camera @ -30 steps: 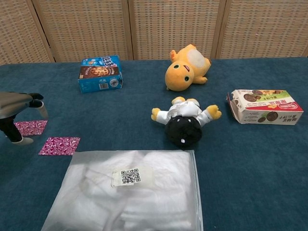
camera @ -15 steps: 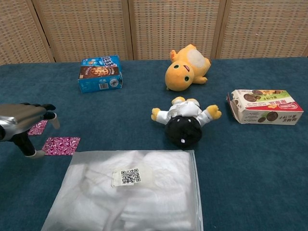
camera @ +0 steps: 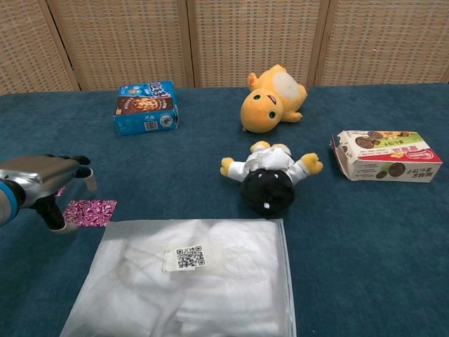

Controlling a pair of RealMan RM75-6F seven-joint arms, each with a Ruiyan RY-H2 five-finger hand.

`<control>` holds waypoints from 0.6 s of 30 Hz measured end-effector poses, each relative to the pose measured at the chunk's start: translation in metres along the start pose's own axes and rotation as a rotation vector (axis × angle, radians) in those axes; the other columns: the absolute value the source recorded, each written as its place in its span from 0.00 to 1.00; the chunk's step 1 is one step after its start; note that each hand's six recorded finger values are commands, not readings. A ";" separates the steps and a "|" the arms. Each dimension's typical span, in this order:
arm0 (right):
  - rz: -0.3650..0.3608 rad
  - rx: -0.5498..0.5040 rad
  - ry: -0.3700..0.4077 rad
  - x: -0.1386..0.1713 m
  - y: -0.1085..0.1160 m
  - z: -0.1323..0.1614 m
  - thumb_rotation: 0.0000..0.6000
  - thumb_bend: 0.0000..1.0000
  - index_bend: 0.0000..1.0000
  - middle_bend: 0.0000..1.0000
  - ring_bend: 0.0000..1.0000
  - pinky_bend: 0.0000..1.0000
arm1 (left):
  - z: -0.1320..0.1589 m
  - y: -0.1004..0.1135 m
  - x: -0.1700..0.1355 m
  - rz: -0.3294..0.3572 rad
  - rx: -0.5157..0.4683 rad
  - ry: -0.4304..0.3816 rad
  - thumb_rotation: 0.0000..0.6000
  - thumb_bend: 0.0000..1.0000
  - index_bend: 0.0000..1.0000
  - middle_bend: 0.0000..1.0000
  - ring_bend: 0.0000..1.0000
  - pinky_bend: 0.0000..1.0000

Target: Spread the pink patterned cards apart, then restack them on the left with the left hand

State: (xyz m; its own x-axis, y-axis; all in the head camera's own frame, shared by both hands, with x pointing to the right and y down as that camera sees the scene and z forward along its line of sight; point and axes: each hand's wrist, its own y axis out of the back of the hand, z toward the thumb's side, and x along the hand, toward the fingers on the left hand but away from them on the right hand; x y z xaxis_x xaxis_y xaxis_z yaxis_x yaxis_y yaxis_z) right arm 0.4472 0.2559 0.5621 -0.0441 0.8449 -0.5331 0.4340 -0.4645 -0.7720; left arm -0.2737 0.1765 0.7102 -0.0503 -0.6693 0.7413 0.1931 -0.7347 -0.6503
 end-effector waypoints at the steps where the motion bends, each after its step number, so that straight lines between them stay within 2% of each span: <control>1: 0.000 0.000 0.000 0.000 0.000 0.000 1.00 0.10 0.04 0.00 0.00 0.00 | 0.001 0.000 0.000 -0.003 0.000 0.000 1.00 0.28 0.25 0.00 0.00 0.00; 7: -0.001 -0.005 -0.002 0.000 0.001 -0.001 1.00 0.10 0.04 0.00 0.00 0.00 | 0.006 -0.003 0.001 -0.026 -0.007 -0.001 1.00 0.28 0.25 0.00 0.00 0.00; 18: -0.001 -0.003 0.001 0.000 0.001 0.000 1.00 0.10 0.04 0.00 0.00 0.00 | 0.008 -0.001 0.003 -0.026 -0.007 0.006 1.00 0.31 0.27 0.00 0.00 0.00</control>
State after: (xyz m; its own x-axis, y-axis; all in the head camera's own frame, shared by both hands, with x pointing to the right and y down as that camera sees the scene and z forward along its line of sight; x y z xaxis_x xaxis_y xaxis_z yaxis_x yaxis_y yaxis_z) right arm 0.4475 0.2558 0.5614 -0.0437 0.8453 -0.5324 0.4366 -0.4632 -0.7713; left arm -0.2661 0.1761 0.7149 -0.0607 -0.6506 0.7570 0.1850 -0.7526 -0.6319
